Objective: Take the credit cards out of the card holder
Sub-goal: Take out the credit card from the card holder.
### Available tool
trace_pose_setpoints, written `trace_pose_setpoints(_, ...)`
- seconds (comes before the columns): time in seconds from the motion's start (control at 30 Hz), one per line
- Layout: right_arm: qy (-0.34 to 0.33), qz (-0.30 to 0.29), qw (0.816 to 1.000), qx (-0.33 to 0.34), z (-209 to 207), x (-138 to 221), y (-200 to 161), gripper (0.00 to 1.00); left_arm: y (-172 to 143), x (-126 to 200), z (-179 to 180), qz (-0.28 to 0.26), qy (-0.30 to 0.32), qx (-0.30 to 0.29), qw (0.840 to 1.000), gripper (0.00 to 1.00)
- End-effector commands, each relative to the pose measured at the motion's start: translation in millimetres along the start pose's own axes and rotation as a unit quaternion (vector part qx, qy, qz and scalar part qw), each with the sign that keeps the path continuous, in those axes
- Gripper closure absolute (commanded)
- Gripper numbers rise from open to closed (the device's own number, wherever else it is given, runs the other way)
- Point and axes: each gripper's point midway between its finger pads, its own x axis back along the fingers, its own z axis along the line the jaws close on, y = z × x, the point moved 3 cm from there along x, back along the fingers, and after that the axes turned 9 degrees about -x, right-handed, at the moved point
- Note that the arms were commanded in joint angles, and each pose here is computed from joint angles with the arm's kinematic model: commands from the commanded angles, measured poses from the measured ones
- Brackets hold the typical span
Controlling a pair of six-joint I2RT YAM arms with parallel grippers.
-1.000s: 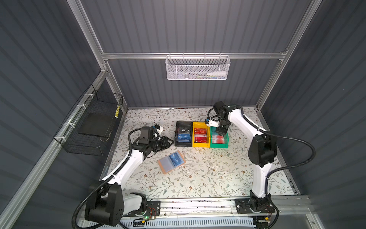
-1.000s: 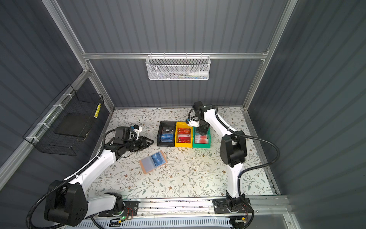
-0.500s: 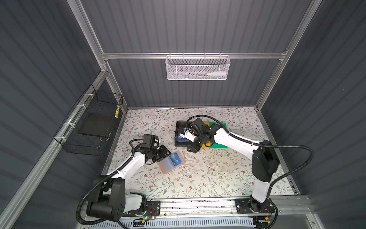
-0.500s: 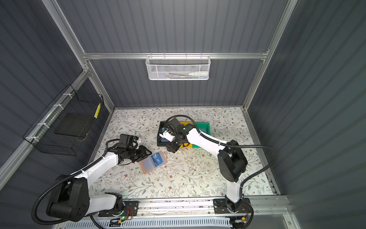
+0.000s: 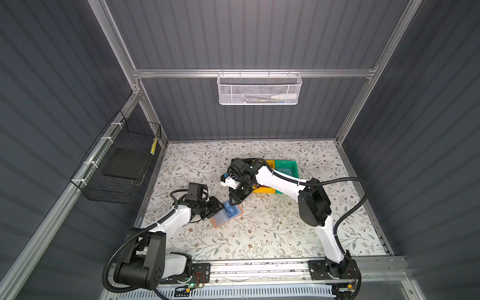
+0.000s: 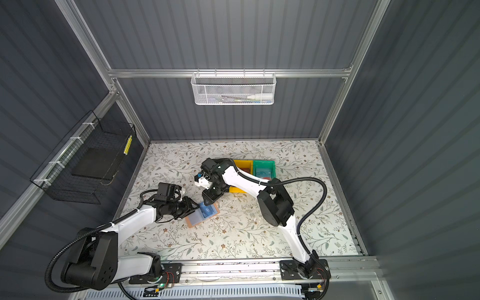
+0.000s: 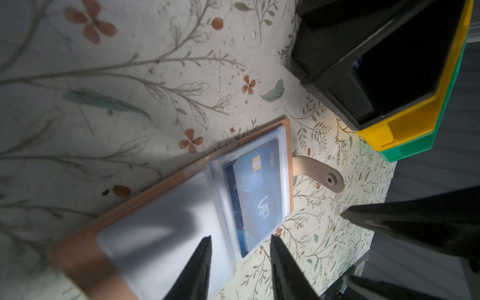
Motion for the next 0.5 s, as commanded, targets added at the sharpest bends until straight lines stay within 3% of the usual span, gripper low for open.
trace_pose_setpoints(0.0, 0.013, 0.019, 0.999, -0.031, 1, -4, -7, 0.63, -1, -7, 1, 0.002, -0.020, 0.013, 1.000, 0.60)
trace_pose_setpoints(0.2, 0.021, 0.026, 0.998, -0.048, -4, -19, -7, 0.64, -4, -14, 4, 0.008, -0.025, 0.020, 0.999, 0.61)
trace_pose_setpoints(0.33, 0.030, 0.029, 0.997, -0.064, -9, -27, -5, 0.75, -6, -14, 6, 0.010, -0.024, 0.023, 0.999, 0.63)
trace_pose_setpoints(0.47, 0.031, 0.035, 0.996, -0.081, -18, -34, -7, 0.77, -7, -16, 9, 0.009, -0.022, 0.026, 0.999, 0.66)
